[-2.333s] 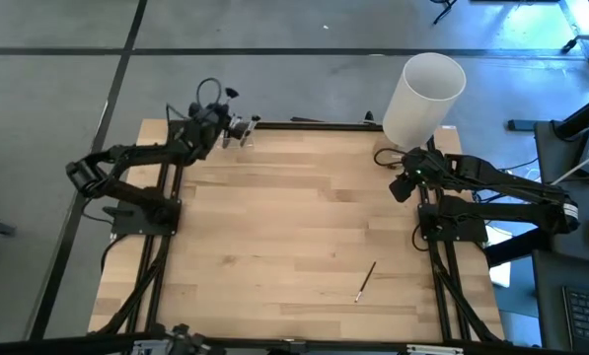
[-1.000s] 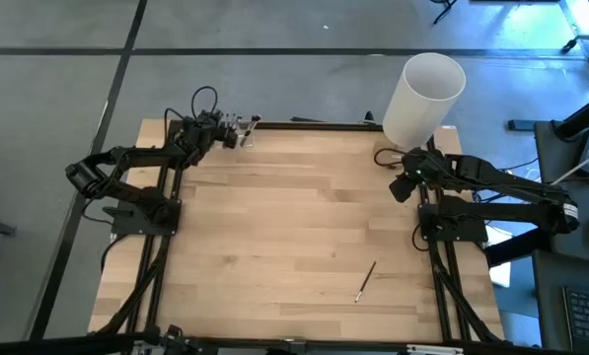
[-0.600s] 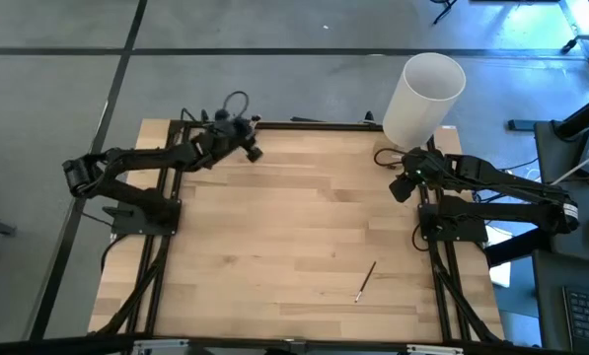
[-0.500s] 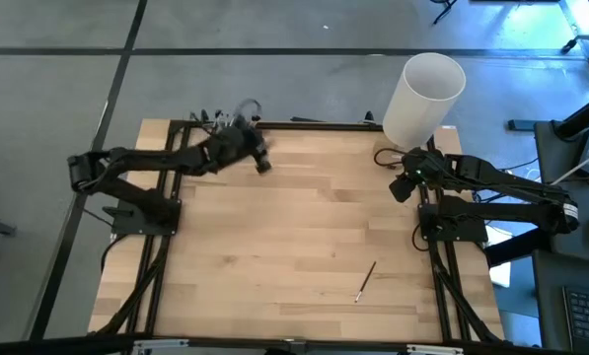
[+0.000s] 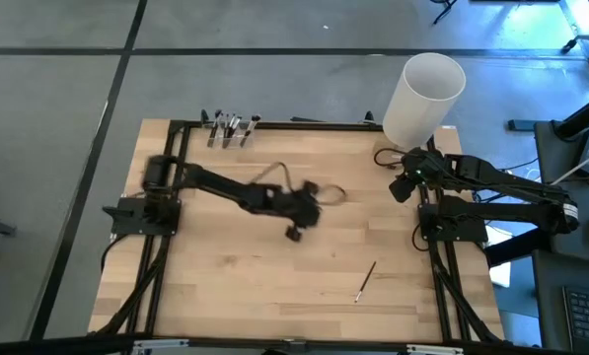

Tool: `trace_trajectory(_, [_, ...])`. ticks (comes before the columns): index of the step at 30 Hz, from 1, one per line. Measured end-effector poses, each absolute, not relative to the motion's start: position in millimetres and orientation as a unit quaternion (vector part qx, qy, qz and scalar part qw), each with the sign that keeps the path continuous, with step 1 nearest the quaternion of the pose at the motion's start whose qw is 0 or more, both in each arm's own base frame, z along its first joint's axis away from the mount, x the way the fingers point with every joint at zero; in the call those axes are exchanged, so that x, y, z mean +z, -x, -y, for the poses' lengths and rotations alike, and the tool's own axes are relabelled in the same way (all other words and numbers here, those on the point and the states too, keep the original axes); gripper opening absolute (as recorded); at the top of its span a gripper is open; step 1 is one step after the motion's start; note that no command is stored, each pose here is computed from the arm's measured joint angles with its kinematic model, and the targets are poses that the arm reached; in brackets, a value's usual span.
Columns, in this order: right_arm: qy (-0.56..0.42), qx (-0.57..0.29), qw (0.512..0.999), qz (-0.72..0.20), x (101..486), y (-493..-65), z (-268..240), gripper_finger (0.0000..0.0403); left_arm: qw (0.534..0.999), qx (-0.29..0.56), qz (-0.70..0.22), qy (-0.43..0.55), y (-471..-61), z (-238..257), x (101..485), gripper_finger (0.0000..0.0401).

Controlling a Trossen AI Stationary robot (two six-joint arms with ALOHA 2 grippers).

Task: Put items in baskets/containers
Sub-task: Put the black eyeshadow brush into the transparent organizer

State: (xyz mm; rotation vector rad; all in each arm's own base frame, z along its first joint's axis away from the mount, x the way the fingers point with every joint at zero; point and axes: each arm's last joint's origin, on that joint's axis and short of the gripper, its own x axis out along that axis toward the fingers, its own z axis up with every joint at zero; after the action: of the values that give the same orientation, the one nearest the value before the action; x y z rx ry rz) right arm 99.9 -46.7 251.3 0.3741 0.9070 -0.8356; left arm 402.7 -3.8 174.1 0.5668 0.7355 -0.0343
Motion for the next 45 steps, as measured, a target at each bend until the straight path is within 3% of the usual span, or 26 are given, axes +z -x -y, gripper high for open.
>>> trace_trajectory(7, [-0.173, -0.389, 0.8, -0.423, 251.3, -100.1, 46.7, 0.0168, 0.857, -0.148, -0.344, -0.355, -479.7, 53.6, 159.7, 0.0133])
trace_trajectory(11, [-0.189, -0.369, 0.805, -0.424, 251.2, -101.2, 45.6, 0.0168, 0.845, -0.117, -0.36, -0.377, -503.2, 66.5, 162.1, 0.0133])
trace_trajectory(15, [-0.229, -0.265, 0.854, -0.386, 258.1, -111.9, 35.6, 0.0168, 0.853, -0.042, -0.374, -0.36, -504.6, 67.7, 175.4, 0.0133])
trace_trajectory(18, [-0.22, -0.208, 0.865, -0.399, 258.4, -114.4, 22.2, 0.0168, 0.825, 0.073, -0.441, -0.344, -487.6, 58.1, 189.4, 0.0133])
trace_trajectory(20, [-0.225, -0.193, 0.843, -0.449, 252.4, -108.5, 14.1, 0.0168, 0.807, 0.134, -0.483, -0.313, -470.5, 44.5, 202.6, 0.0133])
trace_trajectory(24, [-0.232, -0.183, 0.786, -0.543, 240.9, -102.4, -2.3, 0.0168, 0.819, 0.183, -0.492, -0.232, -440.8, 24.2, 206.6, 0.0129])
trace_trajectory(27, [-0.231, -0.133, 0.787, -0.557, 237.4, -115.8, -19.4, 0.0168, 0.841, 0.202, -0.461, -0.2, -419.8, 17.1, 201.9, 0.0121])
trace_trajectory(30, [-0.225, -0.015, 0.822, -0.523, 237.9, -143.3, -46.6, 0.0168, 0.864, 0.239, -0.415, -0.153, -396.7, 8.2, 199.9, 0.0112])
trace_trajectory(33, [-0.16, 0.08, 0.834, -0.522, 229.9, -160.4, -73.5, 0.0168, 0.882, 0.268, -0.374, -0.101, -370.6, 5.1, 195.9, 0.0103])
trace_trajectory(39, [-0.101, 0.084, 0.781, -0.611, 194.6, -171.6, -101.1, 0.0168, 0.884, 0.354, -0.301, -0.045, -316.2, 2.3, 189.9, 0.0089])
trace_trajectory(45, [-0.033, 0.138, 0.78, -0.609, 182.1, -196.1, -127.0, 0.0167, 0.881, 0.415, -0.226, 0.016, -279.9, -9.8, 184.1, 0.0086])
